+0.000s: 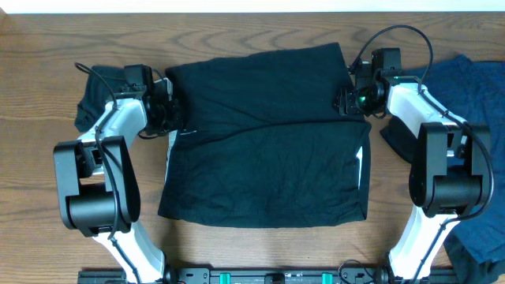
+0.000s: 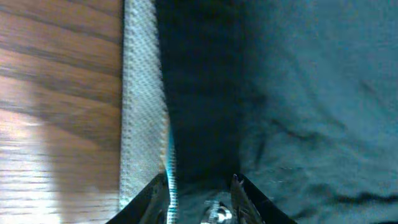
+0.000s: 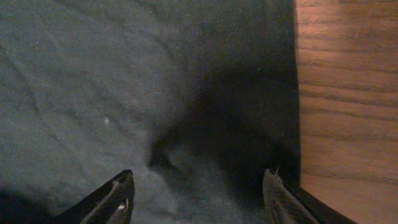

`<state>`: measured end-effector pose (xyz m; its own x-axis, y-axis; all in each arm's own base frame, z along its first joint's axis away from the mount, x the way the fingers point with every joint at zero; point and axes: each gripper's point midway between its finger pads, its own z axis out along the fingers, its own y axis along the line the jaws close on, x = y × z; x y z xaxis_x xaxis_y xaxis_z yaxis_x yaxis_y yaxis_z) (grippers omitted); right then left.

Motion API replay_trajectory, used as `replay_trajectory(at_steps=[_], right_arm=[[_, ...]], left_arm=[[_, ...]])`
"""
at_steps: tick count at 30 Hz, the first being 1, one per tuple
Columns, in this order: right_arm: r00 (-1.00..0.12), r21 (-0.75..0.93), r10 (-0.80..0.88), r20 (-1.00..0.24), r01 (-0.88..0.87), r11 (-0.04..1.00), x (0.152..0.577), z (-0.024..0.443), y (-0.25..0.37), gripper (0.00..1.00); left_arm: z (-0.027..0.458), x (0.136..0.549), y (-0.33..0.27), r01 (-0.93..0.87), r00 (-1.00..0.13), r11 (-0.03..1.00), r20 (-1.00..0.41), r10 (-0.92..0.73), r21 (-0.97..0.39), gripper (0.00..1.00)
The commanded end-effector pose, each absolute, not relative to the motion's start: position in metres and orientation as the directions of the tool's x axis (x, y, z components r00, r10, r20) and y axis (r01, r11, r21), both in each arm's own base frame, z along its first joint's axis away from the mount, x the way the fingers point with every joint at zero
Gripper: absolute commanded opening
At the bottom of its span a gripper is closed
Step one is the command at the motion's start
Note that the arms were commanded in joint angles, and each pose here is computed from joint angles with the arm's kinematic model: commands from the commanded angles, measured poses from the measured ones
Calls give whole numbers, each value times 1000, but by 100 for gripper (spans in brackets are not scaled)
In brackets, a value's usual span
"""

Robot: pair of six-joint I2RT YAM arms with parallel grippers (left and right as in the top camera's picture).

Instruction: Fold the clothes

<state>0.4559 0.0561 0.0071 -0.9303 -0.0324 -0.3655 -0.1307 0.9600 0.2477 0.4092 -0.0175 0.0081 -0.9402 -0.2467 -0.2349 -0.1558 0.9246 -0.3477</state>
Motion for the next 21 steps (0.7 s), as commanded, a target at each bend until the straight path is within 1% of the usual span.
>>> replay_trajectory(at_steps=[1, 5, 10, 11, 16, 21], right_arm=[[-940, 234, -37, -339, -122, 965, 451, -5, 52, 65], [-940, 234, -37, -338, -122, 965, 451, -5, 52, 65], [-940, 234, -37, -338, -122, 965, 451, -5, 52, 65], [-940, 234, -37, -338, -122, 965, 451, -5, 52, 65], [-940, 234, -37, -338, -122, 965, 451, -5, 52, 65], [-940, 234, -37, -338, -122, 965, 451, -5, 52, 65]], left_arm=[[5, 407, -27, -140, -947, 905, -211, -241, -403, 34], [5, 406, -27, -143, -948, 904, -207, -242, -402, 33], [5, 406, -26, -144, -948, 904, -207, -243, -402, 14], [5, 406, -26, -144, -948, 904, -207, -243, -402, 12], [6, 403, -24, -153, -949, 906, -197, -246, -394, 8], [24, 404, -14, -162, -936, 904, -227, -268, -396, 7]])
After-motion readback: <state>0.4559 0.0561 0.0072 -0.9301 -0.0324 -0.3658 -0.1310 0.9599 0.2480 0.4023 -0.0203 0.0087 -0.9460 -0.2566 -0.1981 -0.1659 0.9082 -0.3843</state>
